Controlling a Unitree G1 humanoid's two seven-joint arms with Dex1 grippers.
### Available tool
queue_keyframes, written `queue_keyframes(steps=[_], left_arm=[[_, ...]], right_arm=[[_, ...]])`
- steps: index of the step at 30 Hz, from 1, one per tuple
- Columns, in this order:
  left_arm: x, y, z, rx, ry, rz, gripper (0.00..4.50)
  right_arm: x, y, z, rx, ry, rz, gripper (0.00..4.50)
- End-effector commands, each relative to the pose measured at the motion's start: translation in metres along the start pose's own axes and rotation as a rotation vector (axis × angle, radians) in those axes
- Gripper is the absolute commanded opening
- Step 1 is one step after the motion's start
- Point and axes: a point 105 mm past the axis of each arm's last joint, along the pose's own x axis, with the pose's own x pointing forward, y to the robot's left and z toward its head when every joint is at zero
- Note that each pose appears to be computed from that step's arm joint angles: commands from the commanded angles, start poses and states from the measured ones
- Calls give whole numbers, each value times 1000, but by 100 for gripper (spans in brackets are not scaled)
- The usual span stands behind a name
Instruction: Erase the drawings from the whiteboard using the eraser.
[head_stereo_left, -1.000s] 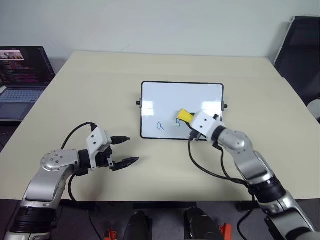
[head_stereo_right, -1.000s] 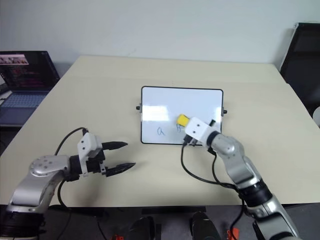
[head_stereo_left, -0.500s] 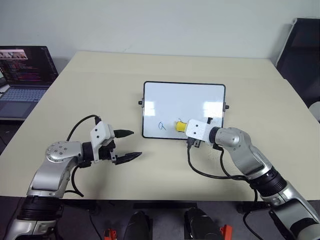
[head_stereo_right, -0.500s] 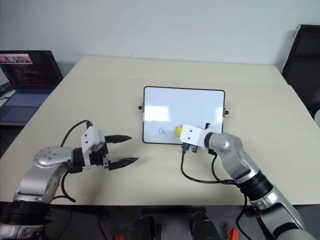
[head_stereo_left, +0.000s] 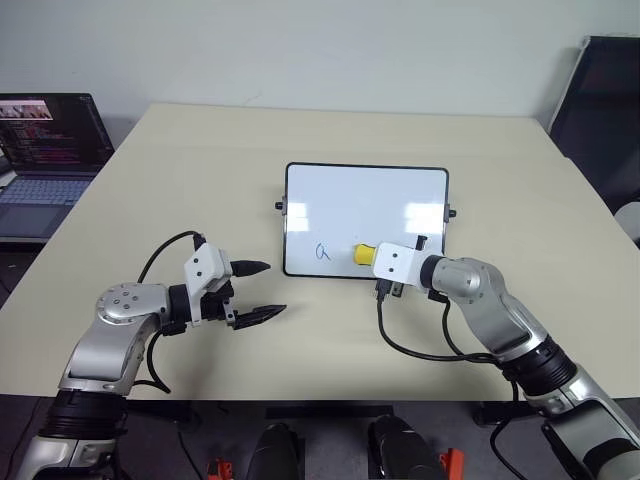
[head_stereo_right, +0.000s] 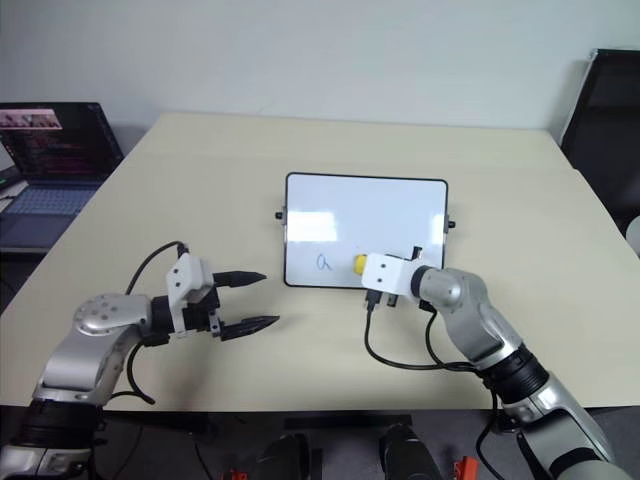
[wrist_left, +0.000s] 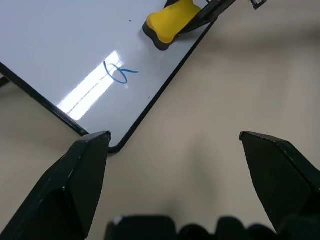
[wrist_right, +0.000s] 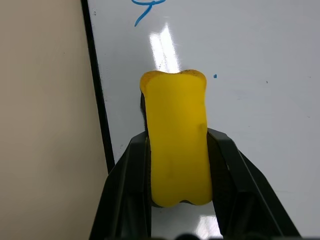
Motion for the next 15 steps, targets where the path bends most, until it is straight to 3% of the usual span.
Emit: queue_keyframes(steps=[1, 8, 15], left_arm=[[2, -1, 11, 30, -23, -10, 450], [4, 0, 15, 33, -26, -9, 450], [6, -3, 19, 32, -26, -11, 450]], right_arm=[[-4, -38, -7, 19, 34, -167, 114], [0, 2, -3, 35, 14, 60, 114], [5, -37, 6, 71, -11, -176, 114]])
